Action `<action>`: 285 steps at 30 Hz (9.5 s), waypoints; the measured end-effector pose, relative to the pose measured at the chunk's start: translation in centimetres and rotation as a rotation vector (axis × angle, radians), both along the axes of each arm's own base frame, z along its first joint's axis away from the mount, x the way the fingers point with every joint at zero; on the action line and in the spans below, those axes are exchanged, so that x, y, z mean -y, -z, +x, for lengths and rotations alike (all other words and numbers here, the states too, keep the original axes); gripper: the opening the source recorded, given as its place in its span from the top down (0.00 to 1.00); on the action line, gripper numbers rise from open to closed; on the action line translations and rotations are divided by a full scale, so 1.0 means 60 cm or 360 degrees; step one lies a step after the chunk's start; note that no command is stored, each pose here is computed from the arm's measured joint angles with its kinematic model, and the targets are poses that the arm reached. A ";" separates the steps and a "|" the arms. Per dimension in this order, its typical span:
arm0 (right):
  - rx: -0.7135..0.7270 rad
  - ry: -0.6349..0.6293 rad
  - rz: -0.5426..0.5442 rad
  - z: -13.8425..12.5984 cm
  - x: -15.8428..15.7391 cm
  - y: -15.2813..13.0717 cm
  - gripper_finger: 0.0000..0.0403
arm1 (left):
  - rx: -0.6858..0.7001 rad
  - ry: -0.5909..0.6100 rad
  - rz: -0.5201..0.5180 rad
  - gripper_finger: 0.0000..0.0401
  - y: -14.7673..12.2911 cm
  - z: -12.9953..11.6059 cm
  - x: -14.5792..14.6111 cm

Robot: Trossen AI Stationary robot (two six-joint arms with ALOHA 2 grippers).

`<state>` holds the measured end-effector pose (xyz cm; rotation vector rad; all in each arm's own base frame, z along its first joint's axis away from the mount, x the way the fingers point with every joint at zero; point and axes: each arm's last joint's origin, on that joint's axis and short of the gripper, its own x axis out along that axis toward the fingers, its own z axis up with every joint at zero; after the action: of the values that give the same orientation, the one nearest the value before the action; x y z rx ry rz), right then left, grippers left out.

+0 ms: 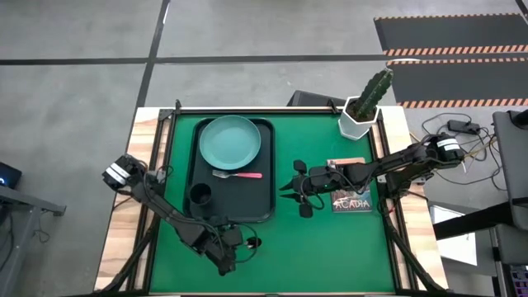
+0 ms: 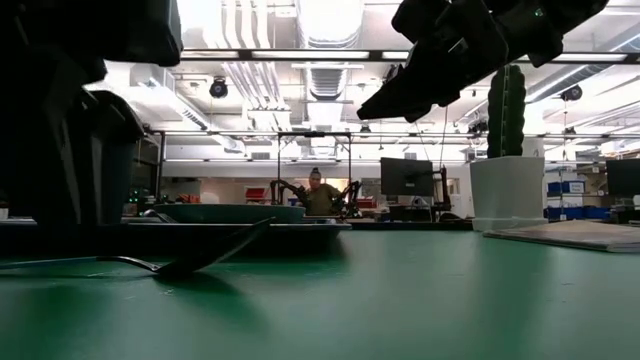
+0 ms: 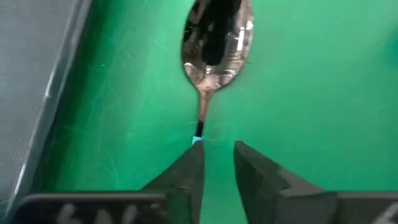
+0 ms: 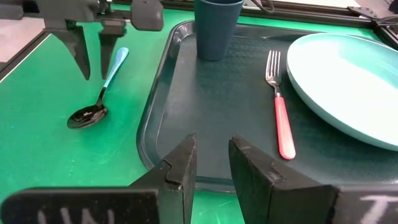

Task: Pick and place plate/cup/fork/spoon on tray
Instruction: Put the blue spoon on the black serving tray below the pink fork

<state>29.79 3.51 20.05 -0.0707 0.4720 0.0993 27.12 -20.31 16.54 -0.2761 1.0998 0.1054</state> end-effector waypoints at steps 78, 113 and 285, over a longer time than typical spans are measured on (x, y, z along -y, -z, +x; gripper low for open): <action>0.1077 0.0318 -0.0172 0.109 -0.107 -0.031 0.66 | 0.1341 -0.0653 0.1093 1.00 -0.213 0.075 -0.069; 0.0004 0.0022 -0.0106 0.042 -0.045 -0.047 0.98 | 0.1245 -0.0289 0.1224 0.91 -0.228 0.027 -0.035; -0.0528 0.0287 0.0786 0.314 0.129 0.091 0.98 | 0.1439 -0.0880 0.1387 0.69 -0.220 -0.145 -0.209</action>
<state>48.63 -4.23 14.57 0.4789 0.7703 0.0478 18.44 -7.79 29.77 0.1735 -0.0044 0.8431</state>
